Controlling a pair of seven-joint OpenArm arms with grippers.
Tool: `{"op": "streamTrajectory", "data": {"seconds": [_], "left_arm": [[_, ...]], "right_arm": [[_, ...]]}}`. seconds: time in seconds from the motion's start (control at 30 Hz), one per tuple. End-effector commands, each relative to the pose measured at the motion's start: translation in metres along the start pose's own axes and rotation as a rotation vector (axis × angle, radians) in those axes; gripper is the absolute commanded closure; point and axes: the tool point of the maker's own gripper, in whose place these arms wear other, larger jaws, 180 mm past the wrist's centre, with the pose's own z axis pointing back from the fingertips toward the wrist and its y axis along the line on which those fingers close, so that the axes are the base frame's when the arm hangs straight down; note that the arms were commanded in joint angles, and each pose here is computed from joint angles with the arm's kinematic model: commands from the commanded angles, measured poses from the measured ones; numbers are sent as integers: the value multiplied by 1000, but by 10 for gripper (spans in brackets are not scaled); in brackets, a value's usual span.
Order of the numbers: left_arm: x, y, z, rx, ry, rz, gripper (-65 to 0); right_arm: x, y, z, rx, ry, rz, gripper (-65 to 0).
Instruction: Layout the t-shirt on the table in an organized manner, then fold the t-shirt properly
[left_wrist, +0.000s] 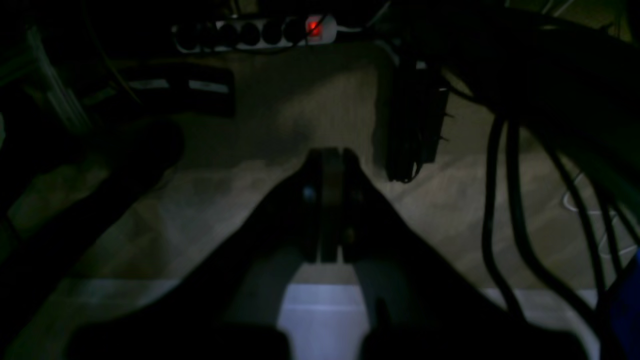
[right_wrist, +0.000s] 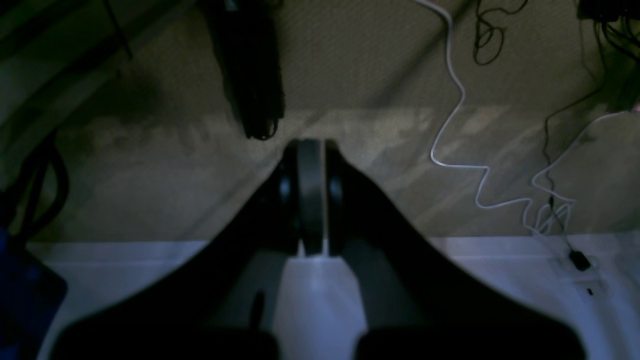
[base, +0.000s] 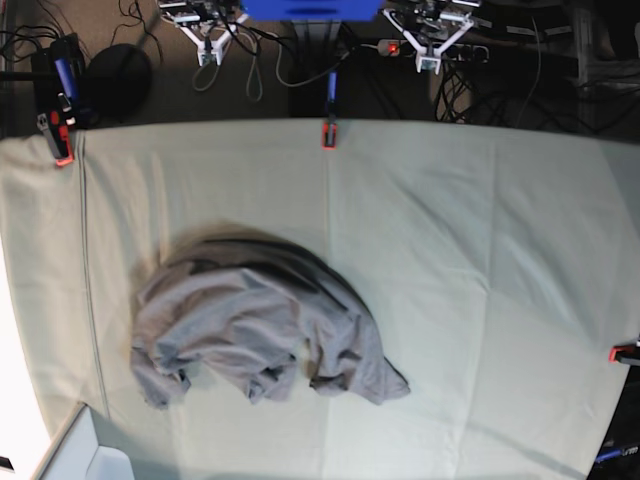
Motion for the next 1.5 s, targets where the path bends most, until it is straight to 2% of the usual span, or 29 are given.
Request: {"op": "streamTrajectory", "data": {"seconds": [0.0, 0.27, 0.4, 0.47, 0.63, 0.8, 0.9, 1.1, 1.3, 1.47], "left_arm": [[-6, 3, 1, 9, 8, 1, 0], [-7, 3, 1, 9, 13, 1, 0], [-9, 3, 1, 9, 16, 1, 0], [-24, 3, 3, 9, 33, 0, 0], [-37, 8, 13, 13, -17, -8, 0], [-20, 8, 51, 2, -202, -28, 0], [1, 11, 88, -1, -333, -53, 0], [57, 5, 166, -38, -578, -44, 0], [115, 9, 229, -116, -778, 42, 0], [164, 15, 267, -213, -914, 133, -1]], "right_arm": [[-5, 1, 0, 14, 6, -1, 0], [-12, 1, 4, 13, -30, -1, 0], [-16, 0, 6, 12, -7, -2, 0], [-24, 0, 8, 11, -1, -1, 0], [-26, -4, 25, 5, -97, 3, 0], [-12, -11, 71, -5, -273, 12, 0], [6, -17, 109, -17, -387, 27, 0], [54, -24, 188, -31, -528, 54, 0], [106, -21, 273, -33, -737, 59, 0], [140, -16, 293, -23, -850, 61, 0]]}}
